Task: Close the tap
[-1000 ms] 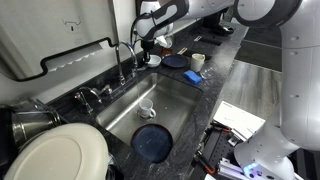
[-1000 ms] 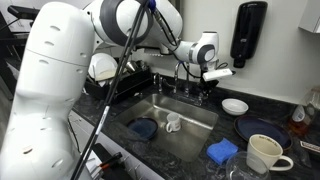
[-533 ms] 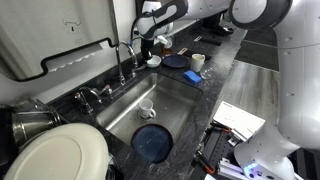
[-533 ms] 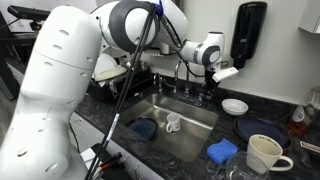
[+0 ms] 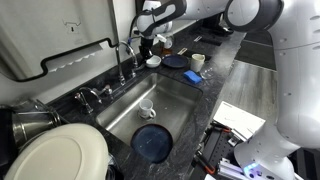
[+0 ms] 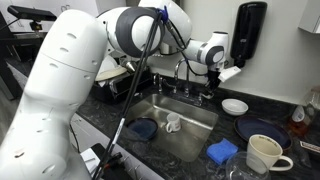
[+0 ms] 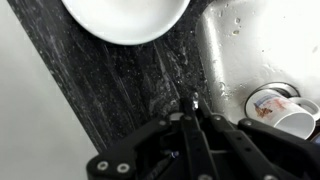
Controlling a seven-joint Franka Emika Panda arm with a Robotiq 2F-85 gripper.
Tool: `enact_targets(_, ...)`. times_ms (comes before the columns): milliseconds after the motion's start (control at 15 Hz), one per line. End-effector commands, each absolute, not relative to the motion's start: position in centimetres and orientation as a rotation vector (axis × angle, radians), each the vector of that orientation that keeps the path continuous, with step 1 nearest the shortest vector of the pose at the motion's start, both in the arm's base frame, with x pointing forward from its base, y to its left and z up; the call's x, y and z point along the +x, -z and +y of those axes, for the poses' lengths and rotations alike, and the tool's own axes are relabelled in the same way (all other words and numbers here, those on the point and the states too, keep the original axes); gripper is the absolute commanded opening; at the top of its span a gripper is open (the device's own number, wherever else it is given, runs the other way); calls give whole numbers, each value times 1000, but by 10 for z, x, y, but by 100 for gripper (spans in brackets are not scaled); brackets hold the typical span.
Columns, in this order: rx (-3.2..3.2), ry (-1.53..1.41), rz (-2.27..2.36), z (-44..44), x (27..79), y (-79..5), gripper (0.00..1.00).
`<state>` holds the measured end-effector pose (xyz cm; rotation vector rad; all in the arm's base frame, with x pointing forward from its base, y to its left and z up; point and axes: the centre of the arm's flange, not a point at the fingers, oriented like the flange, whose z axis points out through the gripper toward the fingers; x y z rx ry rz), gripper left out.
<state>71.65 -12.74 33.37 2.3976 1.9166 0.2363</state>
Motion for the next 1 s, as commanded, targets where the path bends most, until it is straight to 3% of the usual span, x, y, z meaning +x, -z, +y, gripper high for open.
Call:
enact_targets(0,2267,-232,2116,-125,730,-330,2)
enact_targets(867,2227,-212,2171,-127,733,-331,2)
enact_targets(933,2223,-215,2175,-127,732,-331,14)
